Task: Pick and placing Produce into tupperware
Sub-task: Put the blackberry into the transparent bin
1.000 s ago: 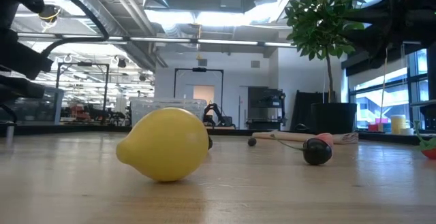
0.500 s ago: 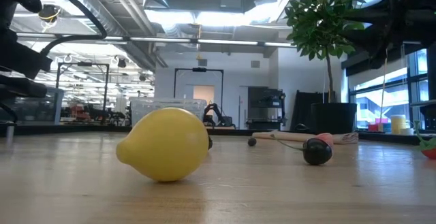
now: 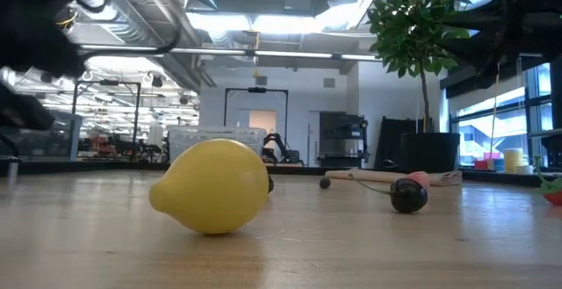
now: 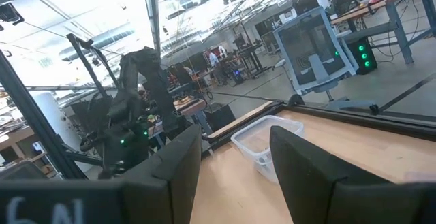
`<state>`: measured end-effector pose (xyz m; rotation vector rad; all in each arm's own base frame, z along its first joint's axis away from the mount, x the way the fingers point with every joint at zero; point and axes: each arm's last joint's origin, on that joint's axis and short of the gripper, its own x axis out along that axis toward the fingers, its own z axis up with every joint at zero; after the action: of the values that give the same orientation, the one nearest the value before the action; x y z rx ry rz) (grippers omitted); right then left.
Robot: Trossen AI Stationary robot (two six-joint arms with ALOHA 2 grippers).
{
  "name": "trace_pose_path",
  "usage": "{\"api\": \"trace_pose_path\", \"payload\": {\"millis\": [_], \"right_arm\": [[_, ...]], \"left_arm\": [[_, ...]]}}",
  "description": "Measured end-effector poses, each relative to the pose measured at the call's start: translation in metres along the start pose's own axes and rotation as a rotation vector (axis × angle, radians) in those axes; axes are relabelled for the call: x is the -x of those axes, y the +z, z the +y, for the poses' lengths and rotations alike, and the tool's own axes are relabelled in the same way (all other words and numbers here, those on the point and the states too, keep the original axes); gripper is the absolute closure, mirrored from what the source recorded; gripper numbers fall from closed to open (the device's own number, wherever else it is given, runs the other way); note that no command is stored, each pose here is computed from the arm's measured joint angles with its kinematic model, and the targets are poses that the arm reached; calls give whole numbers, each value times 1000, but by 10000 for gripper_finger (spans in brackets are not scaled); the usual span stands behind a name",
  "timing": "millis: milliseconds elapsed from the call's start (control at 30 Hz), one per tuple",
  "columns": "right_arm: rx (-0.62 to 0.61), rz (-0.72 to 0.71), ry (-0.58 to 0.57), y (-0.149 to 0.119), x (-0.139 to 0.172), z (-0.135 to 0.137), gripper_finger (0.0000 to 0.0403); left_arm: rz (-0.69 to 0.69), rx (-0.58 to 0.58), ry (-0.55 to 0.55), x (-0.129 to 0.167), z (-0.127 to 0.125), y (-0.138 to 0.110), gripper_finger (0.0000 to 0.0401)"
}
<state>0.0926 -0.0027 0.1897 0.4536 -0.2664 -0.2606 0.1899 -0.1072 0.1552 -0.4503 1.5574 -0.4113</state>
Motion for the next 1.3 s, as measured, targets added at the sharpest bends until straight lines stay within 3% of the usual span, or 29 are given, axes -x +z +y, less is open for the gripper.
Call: {"api": "trace_pose_path", "payload": {"millis": [100, 267, 633, 800, 933, 1133, 1300], "right_arm": [[13, -1, 1, 0, 0, 0, 224], [12, -16, 7, 2, 0, 1, 224], [-7, -56, 24, 6, 0, 2, 224], [-9, -70, 30, 7, 0, 3, 224], [15, -71, 29, 7, 0, 3, 224], [108, -72, 25, 7, 0, 3, 224], [152, -88, 4, 8, 0, 3, 224]], "left_arm": [[-86, -32, -173, 15, -4, 20, 318], [-341, -128, -227, 45, 3, 53, 318], [-961, -120, 197, 137, 43, 103, 318], [-1090, 56, 404, 174, 66, 106, 315], [-1128, 348, 559, 186, 89, 98, 316], [-1116, 629, 580, 183, 120, 96, 318], [-974, 799, 580, 161, 146, 99, 312]]}}
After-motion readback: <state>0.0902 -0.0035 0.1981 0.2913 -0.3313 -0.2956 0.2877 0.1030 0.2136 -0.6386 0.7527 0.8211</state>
